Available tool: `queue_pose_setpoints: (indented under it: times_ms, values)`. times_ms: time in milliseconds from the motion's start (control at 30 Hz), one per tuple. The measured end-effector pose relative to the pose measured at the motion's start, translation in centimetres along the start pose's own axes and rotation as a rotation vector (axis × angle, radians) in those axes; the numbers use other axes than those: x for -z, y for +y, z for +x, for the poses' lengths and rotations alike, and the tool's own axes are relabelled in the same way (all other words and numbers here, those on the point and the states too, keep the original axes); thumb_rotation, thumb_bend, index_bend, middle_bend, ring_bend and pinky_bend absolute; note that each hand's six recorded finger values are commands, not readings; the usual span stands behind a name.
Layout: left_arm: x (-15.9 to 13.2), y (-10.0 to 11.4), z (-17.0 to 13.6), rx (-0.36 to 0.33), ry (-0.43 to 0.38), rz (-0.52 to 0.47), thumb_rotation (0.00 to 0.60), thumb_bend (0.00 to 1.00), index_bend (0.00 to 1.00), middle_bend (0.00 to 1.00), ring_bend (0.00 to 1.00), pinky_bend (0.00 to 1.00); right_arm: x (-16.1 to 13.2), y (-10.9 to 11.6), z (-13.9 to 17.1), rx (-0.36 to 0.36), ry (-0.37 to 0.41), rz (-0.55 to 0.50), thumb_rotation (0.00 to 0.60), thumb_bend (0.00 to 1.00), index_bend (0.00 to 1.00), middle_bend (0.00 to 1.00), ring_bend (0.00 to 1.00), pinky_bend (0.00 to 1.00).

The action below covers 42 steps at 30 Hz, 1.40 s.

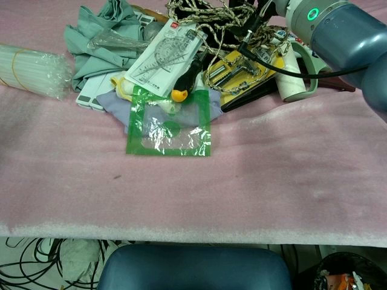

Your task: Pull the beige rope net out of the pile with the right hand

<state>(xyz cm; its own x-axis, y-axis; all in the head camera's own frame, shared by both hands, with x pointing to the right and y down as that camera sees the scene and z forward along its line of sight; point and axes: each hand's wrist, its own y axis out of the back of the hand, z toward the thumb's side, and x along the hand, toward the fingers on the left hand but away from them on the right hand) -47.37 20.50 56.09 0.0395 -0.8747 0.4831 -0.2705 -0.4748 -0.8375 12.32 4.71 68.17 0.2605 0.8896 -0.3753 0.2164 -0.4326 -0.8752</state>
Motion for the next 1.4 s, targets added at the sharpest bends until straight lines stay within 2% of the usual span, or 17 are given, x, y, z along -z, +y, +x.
queue_pose_setpoints:
  times_ms: [167, 333, 467, 633, 767, 967, 1033, 1200, 1400]
  values:
    - [-0.1, 0.0, 0.0, -0.002, -0.003, 0.003, 0.6, 0.0, 0.0, 0.0, 0.0, 0.0, -0.1, 1.2, -0.1, 0.049, 0.016, -0.019, 0.6, 0.59, 0.78, 0.67, 0.6, 0.62]
    - [-0.2, 0.0, -0.1, -0.008, -0.007, 0.003, 0.6, 0.0, 0.0, 0.0, 0.0, 0.0, -0.3, 3.9, 0.2, 0.117, 0.038, -0.039, 0.6, 0.62, 0.79, 0.67, 0.61, 0.62]
    - [-0.3, 0.1, -0.2, -0.013, -0.011, 0.003, 0.6, 0.0, 0.0, 0.0, 0.0, 0.0, -0.4, 7.0, 0.8, 0.181, 0.056, -0.064, 0.6, 0.63, 0.79, 0.67, 0.61, 0.63]
    - [-0.4, 0.2, -0.3, -0.023, -0.021, 0.012, 0.6, 0.0, 0.0, 0.0, 0.0, 0.0, -0.1, 12.1, 2.5, 0.274, 0.073, -0.101, 0.6, 0.63, 0.79, 0.67, 0.61, 0.63]
    - [-0.5, 0.2, -0.4, -0.035, -0.03, 0.025, 0.6, 0.0, 0.0, 0.0, 0.0, 0.0, 1.1, 16.8, 4.9, 0.354, 0.07, -0.116, 0.6, 0.63, 0.79, 0.67, 0.61, 0.62]
    - [-0.7, 0.2, -0.6, -0.044, -0.042, 0.044, 0.6, 0.0, 0.0, 0.0, 0.0, 0.0, 4.1, 21.3, 10.0, 0.43, 0.032, -0.137, 0.6, 0.63, 0.79, 0.67, 0.61, 0.63]
    - [-0.7, 0.1, -0.7, -0.046, -0.045, 0.053, 0.6, 0.0, 0.0, 0.0, 0.0, 0.0, 5.5, 21.9, 12.2, 0.442, 0.012, -0.157, 0.6, 0.63, 0.79, 0.67, 0.61, 0.63]
    - [-1.0, 0.0, -0.8, -0.057, -0.054, 0.072, 0.6, 0.0, 0.0, 0.0, 0.0, 0.0, 7.7, 21.2, 17.3, 0.428, -0.013, -0.251, 0.6, 0.63, 0.79, 0.67, 0.61, 0.63]
    - [-0.9, 0.0, -0.8, -0.068, -0.052, 0.08, 0.6, 0.0, 0.0, 0.0, 0.0, 0.0, 8.1, 20.3, 22.0, 0.399, 0.013, -0.304, 0.6, 0.63, 0.79, 0.67, 0.61, 0.63]
